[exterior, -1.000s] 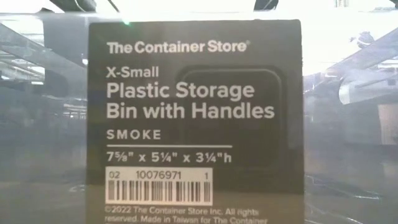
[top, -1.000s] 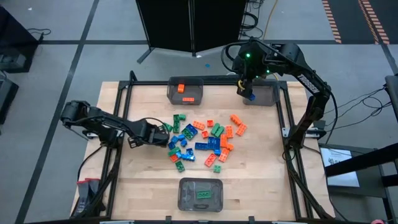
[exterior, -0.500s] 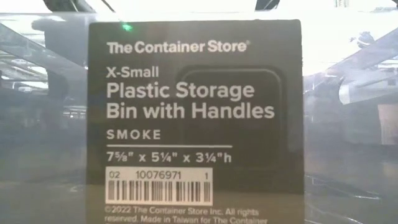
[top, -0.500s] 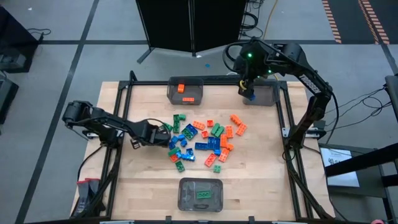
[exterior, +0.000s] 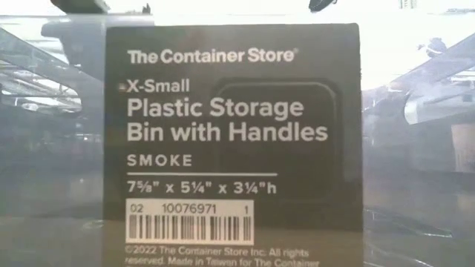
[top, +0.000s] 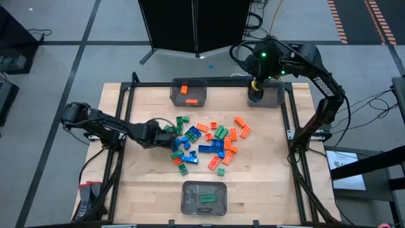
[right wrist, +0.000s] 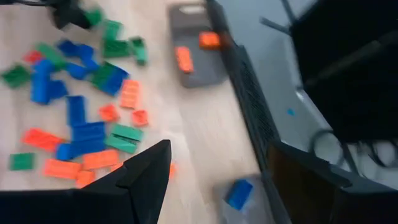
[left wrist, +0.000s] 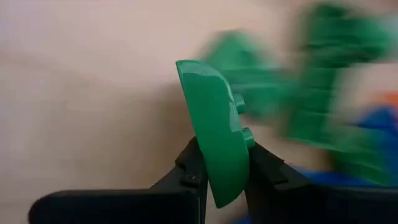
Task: Sort blocks
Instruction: Put the green game piece into the bottom black bin
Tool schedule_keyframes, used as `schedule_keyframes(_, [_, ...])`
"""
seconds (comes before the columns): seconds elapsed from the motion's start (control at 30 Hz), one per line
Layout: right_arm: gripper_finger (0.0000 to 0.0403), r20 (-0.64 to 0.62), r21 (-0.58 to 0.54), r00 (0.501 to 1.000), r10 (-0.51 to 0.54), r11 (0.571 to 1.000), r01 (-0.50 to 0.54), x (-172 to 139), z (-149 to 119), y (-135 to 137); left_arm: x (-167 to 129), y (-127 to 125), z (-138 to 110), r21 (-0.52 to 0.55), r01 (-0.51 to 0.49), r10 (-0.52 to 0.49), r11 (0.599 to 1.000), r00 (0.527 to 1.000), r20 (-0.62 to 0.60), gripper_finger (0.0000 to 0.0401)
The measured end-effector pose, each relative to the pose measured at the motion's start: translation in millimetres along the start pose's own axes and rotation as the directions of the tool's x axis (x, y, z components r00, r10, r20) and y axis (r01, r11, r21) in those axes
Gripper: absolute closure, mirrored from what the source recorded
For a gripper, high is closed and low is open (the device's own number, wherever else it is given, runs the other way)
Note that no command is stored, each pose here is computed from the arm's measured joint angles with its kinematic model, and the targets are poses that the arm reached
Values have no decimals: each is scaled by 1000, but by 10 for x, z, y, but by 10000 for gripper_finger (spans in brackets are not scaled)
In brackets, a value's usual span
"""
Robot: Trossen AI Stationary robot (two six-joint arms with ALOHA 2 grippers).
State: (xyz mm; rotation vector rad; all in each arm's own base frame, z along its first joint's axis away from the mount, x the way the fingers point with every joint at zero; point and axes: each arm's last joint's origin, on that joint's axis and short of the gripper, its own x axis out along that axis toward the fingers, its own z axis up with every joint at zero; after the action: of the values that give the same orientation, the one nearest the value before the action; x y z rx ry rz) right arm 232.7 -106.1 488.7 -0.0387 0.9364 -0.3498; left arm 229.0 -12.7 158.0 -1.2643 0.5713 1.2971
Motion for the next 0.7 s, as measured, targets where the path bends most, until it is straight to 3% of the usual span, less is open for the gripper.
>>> schedule_keyframes(0.13, [147,133,-55,974,182,983,-176,-163,-8,10,-200,-216,50,88,159,-163,983,986,34,344])
schedule_keyframes(0.23, [147,228,-146,901,369,928,-343,-332,-44,50,-436,-374,122,163,262,-275,951,960,61,344])
schedule_keyframes(0.33, [147,310,-217,820,482,875,-432,-466,-55,82,-740,-527,237,245,364,-402,899,906,131,344])
schedule_keyframes(0.43, [147,358,-236,781,513,858,-456,-454,-24,86,-1061,-694,353,409,445,-553,797,809,198,344])
schedule_keyframes(0.53, [147,388,-229,722,573,819,-526,-274,54,94,-1340,-862,421,590,483,-701,647,681,211,344])
schedule_keyframes(0.6, [147,419,-257,628,656,749,-611,-94,122,113,-1467,-928,433,666,489,-773,562,596,215,344])
schedule_keyframes(0.67, [147,447,-286,519,728,666,-689,119,162,140,-1551,-974,437,724,481,-822,494,530,209,344])
schedule_keyframes(0.7, [147,465,-290,484,741,645,-707,225,167,153,-1576,-987,440,745,469,-835,474,509,210,344])
